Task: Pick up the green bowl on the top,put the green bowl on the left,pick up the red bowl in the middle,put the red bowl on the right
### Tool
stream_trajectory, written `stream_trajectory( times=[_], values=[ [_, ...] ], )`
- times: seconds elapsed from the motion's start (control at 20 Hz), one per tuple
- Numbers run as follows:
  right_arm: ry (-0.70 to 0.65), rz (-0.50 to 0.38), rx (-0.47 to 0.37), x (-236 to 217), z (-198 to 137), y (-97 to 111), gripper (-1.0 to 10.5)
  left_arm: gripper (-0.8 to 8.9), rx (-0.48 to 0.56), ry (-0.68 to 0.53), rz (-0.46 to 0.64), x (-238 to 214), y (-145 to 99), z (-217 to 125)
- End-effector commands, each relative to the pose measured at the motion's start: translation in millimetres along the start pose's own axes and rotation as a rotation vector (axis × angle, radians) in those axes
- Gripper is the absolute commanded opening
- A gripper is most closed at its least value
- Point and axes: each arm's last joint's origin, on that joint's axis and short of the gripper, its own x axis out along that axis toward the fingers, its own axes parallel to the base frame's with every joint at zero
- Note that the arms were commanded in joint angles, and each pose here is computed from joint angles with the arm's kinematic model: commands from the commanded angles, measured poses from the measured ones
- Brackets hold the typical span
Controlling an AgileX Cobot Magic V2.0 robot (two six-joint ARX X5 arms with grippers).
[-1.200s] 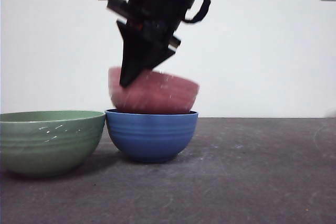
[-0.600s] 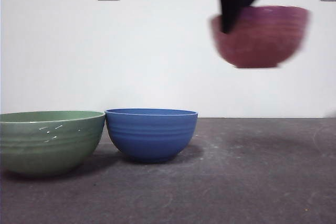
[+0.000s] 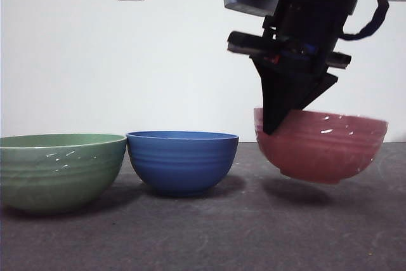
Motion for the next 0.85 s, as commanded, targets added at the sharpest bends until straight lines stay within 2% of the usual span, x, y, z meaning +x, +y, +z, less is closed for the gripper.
stream_trajectory(
  times=[0.05, 0.15, 0.35, 0.5, 0.55, 0.7, 0.8, 0.85],
  values=[
    [0.019, 0.027, 0.008, 9, -2, 2, -0.1, 3.14, 0.0, -0.017, -0.001, 3, 0, 4],
    [0.031, 0.089, 0.008, 15, -2, 4, -0.1, 3.14, -0.001, -0.04, -0.008, 5, -1, 7],
    [0.076, 0.1, 0.009, 28, -4, 6, 0.1, 3.14, 0.0, -0.062, -0.066, 5, -2, 9],
    [0.061, 0.099, 0.037, 26, -3, 6, 2.5, 3.14, 0.003, -0.062, -0.079, 5, -3, 9],
    [0.044, 0.099, 0.04, 22, -2, 5, 2.6, 3.14, 0.003, -0.062, -0.08, 5, -3, 9],
    [-0.077, 0.095, 0.041, -3, 4, 3, 2.6, 3.14, 0.003, -0.065, -0.08, 5, -3, 10],
    [-0.236, 0.074, 0.033, -34, 10, 0, 2.5, 3.14, 0.002, -0.081, -0.081, 5, -3, 11],
    [-0.322, 0.034, 0.035, -50, 12, -3, 2.5, 3.14, 0.002, -0.096, -0.088, 5, -3, 13]
  ],
)
